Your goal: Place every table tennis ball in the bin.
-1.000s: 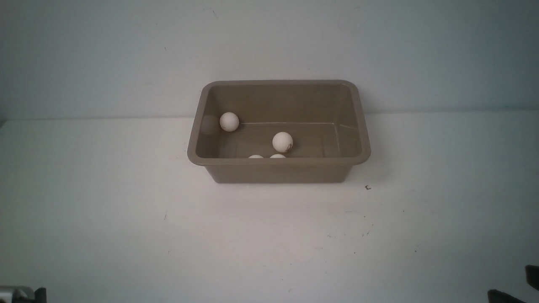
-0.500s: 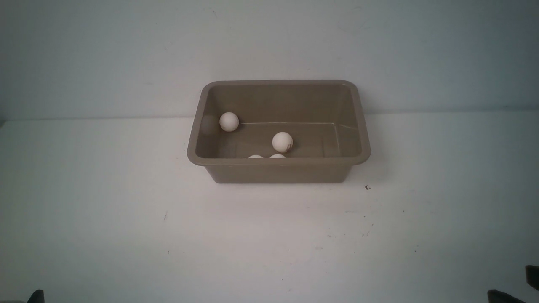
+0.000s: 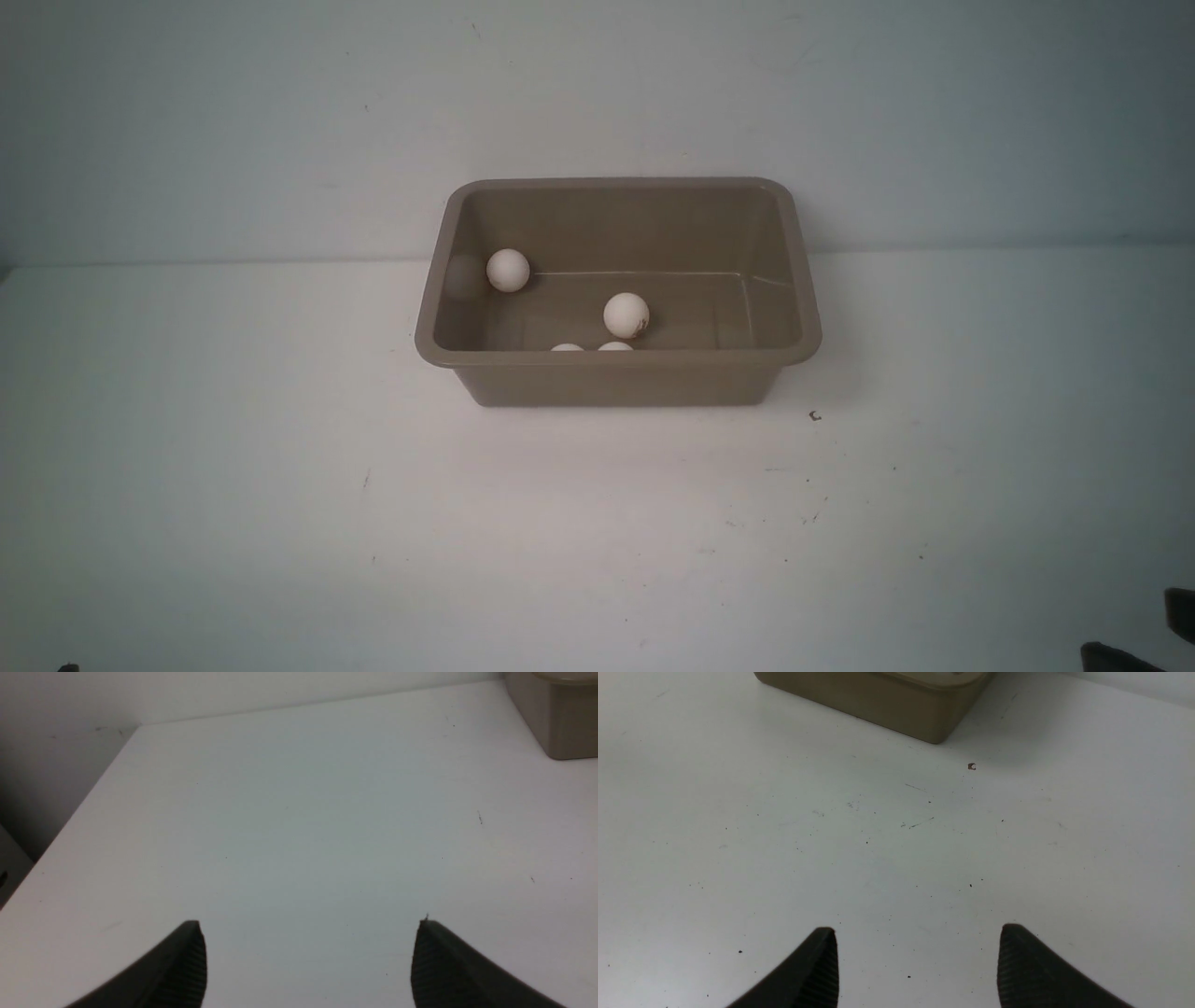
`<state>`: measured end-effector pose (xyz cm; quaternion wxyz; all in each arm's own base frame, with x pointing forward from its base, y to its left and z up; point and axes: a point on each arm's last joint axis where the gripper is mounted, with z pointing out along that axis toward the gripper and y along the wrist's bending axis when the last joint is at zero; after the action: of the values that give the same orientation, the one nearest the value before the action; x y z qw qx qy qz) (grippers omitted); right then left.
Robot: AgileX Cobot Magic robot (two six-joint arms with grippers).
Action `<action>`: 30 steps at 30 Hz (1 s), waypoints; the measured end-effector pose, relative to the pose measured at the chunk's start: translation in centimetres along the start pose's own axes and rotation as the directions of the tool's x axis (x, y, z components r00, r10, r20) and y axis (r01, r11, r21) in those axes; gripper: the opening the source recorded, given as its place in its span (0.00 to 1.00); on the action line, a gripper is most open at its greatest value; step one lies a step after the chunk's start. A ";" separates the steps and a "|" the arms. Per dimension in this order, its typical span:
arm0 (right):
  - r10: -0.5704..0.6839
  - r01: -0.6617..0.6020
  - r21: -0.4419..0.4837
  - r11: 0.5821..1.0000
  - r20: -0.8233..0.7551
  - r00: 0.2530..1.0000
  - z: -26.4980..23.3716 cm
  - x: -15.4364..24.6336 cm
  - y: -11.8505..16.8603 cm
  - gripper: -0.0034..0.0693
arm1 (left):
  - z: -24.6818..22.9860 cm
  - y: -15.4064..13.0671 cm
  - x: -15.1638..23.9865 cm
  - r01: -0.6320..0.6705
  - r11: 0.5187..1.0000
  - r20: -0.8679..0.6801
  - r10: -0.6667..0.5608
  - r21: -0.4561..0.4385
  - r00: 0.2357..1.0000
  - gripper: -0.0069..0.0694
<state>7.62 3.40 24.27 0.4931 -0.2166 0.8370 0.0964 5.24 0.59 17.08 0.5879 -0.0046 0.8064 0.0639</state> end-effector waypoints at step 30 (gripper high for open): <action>0.000 0.000 0.000 1.000 0.000 1.000 0.0 0.0 0.0 0.63 | 0.0 0.1 0.0 0.056 0.998 -0.003 -0.056 -0.006 0.998 0.79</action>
<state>7.62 3.40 24.27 0.4931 -0.2166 0.8370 0.0964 5.21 0.64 17.05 0.5881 -0.0290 0.8068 0.0500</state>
